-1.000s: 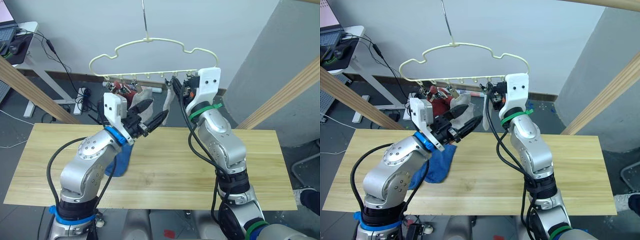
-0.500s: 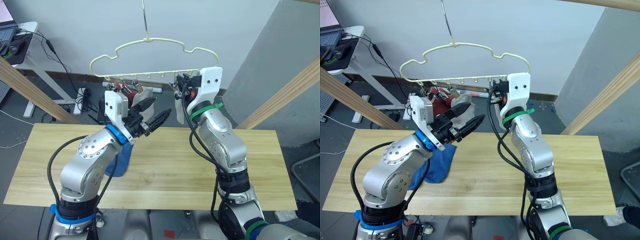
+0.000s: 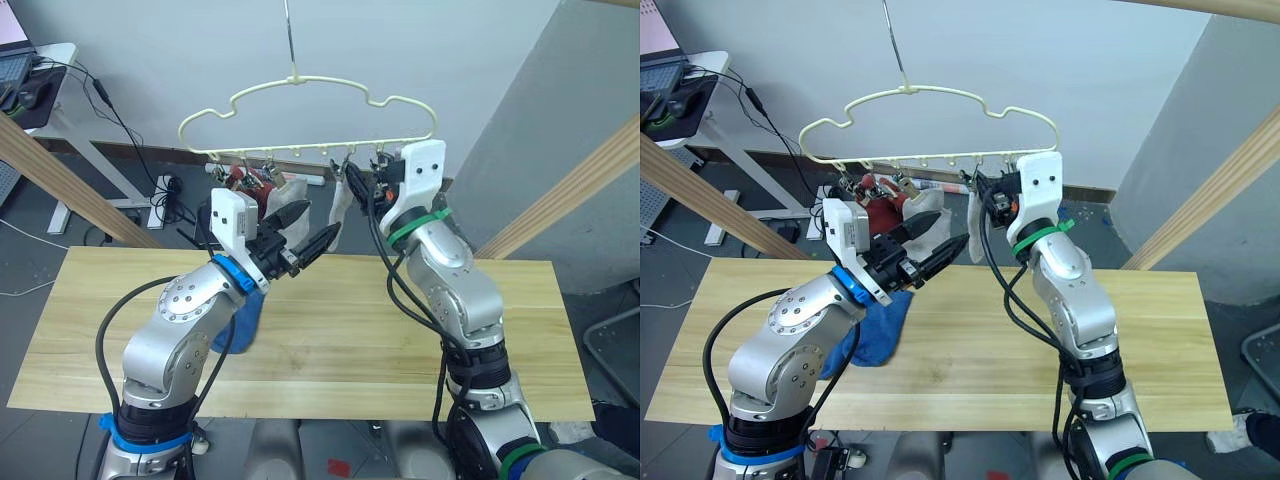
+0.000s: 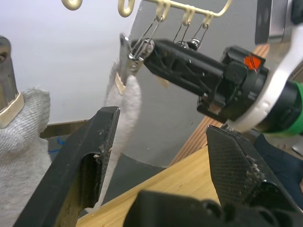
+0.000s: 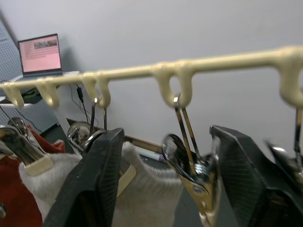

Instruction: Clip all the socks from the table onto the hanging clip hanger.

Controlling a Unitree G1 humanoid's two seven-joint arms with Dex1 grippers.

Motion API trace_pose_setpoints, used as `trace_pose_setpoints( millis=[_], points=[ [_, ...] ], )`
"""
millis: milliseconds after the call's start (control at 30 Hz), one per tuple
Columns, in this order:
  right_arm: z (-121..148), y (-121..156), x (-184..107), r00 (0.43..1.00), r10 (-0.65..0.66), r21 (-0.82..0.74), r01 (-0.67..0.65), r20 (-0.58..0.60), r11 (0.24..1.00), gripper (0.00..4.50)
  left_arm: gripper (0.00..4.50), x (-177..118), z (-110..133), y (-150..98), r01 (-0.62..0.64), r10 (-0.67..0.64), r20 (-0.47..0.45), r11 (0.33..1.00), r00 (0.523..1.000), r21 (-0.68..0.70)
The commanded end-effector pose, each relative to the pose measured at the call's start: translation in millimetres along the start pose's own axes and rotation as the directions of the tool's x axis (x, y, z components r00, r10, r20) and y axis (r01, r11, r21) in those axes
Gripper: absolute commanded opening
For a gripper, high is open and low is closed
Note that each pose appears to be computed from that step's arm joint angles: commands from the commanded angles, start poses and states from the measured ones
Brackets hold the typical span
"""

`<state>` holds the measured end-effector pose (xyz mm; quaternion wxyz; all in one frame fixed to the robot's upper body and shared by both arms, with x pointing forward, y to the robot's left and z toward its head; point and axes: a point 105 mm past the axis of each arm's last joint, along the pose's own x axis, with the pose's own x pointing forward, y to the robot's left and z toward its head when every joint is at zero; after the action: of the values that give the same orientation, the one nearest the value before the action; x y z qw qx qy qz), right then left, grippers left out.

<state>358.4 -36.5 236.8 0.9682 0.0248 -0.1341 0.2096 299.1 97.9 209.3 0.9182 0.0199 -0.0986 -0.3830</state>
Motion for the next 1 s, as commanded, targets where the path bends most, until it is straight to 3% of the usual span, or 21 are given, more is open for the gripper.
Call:
trace_pose_setpoints(
  millis=[33, 133, 300, 500, 600, 733, 1000],
  points=[
    [19.5, -4.3, -7.2, 0.995, -0.077, -0.026, 0.079, 0.070, 0.997, 2.84, 3.31, -0.2, 13.5, -8.2, 0.021, -0.022, 0.050, 0.999, 0.998, 0.029],
    [22.5, -10.3, -12.8, 0.986, -0.151, -0.040, 0.154, 0.072, 0.987, 2.84, 3.31, 0.2, 13.9, -7.9, 0.022, -0.023, 0.052, 0.999, 0.998, 0.026],
    [25.2, 7.2, -20.6, 0.987, -0.146, -0.025, 0.148, 0.064, 0.989, 2.84, 3.31, 1.4, 15.2, -8.2, 0.022, -0.024, 0.056, 0.999, 0.998, 0.025],
    [25.0, 6.1, -21.6, 0.985, -0.164, -0.023, 0.166, 0.056, 0.986, 2.84, 3.31, 2.8, 16.6, -8.3, 0.022, -0.024, 0.061, 0.999, 0.998, 0.029],
    [26.6, 7.6, -20.3, 0.984, -0.164, -0.019, 0.166, 0.063, 0.986, 2.31, 3.31, 2.0, 16.3, -8.5, 0.021, -0.023, 0.061, 0.999, 0.998, 0.029],
    [27.8, 9.2, -19.2, 0.985, -0.161, -0.015, 0.162, 0.068, 0.987, 0.94, 3.31, 1.0, 15.9, -9.3, 0.021, -0.023, 0.059, 0.999, 0.998, 0.030],
    [30.0, 10.3, -16.8, 0.984, -0.160, -0.011, 0.162, 0.077, 0.987, 0.94, 3.31, 0.1, 14.7, -10.7, 0.020, -0.022, 0.057, 0.999, 0.998, 0.031]
  ],
)
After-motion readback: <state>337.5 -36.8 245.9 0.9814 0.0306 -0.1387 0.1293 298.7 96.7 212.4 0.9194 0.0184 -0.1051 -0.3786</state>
